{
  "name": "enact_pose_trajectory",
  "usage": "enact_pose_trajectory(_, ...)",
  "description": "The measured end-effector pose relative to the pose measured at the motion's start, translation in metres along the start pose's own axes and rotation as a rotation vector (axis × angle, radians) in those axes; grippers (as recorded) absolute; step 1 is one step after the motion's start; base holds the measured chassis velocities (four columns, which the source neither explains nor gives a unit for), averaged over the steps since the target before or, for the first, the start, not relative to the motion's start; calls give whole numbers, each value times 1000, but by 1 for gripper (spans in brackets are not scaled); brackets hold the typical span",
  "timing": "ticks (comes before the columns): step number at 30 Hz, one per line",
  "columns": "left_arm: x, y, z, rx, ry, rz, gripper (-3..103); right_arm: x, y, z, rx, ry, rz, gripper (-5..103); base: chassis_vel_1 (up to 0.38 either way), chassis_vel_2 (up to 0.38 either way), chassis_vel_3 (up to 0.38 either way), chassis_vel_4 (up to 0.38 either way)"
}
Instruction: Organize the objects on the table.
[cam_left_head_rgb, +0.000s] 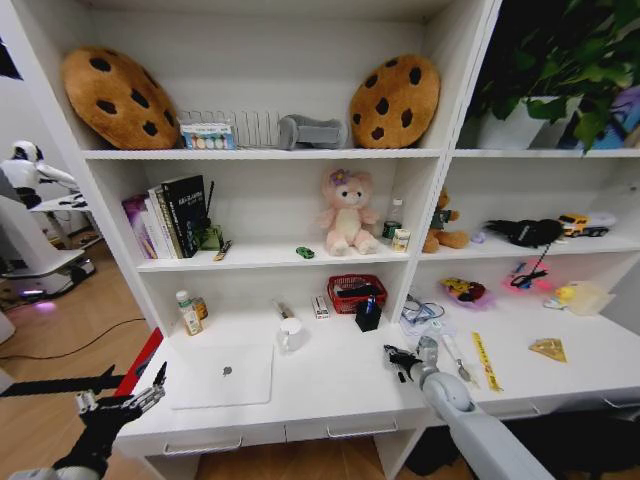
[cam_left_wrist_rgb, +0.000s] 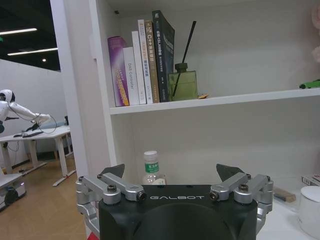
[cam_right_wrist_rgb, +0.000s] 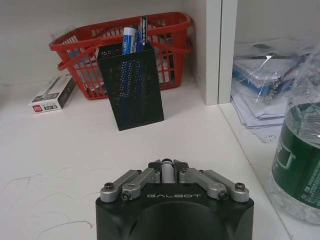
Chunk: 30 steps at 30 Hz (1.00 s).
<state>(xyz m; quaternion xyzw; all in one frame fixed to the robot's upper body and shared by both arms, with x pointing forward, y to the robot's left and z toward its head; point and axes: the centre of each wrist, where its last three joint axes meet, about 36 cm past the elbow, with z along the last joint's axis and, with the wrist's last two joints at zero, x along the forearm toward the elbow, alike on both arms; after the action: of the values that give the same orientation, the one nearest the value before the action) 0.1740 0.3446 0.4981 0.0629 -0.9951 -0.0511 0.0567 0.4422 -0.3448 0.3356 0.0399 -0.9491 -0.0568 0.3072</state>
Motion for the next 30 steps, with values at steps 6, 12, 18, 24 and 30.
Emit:
enact_pose_trajectory(6,0,0,0,0,0,0,100,3,7,-24,60,-218,-101,12,0,0,0,0)
enact_pose_trajectory(12,0,0,0,0,0,0,100,1,13,-57,154,-413,-176,12,0,0,0,0)
enact_pose_trajectory(18,0,0,0,0,0,0,100,-30,16,-82,171,-522,-197,12,0,0,0,0)
enact_pose_trajectory(24,0,0,0,0,0,0,100,-58,21,-112,203,-625,-186,12,0,0,0,0)
enact_pose_trajectory(30,0,0,0,0,0,0,100,-88,21,-119,246,-657,-173,12,0,0,0,0)
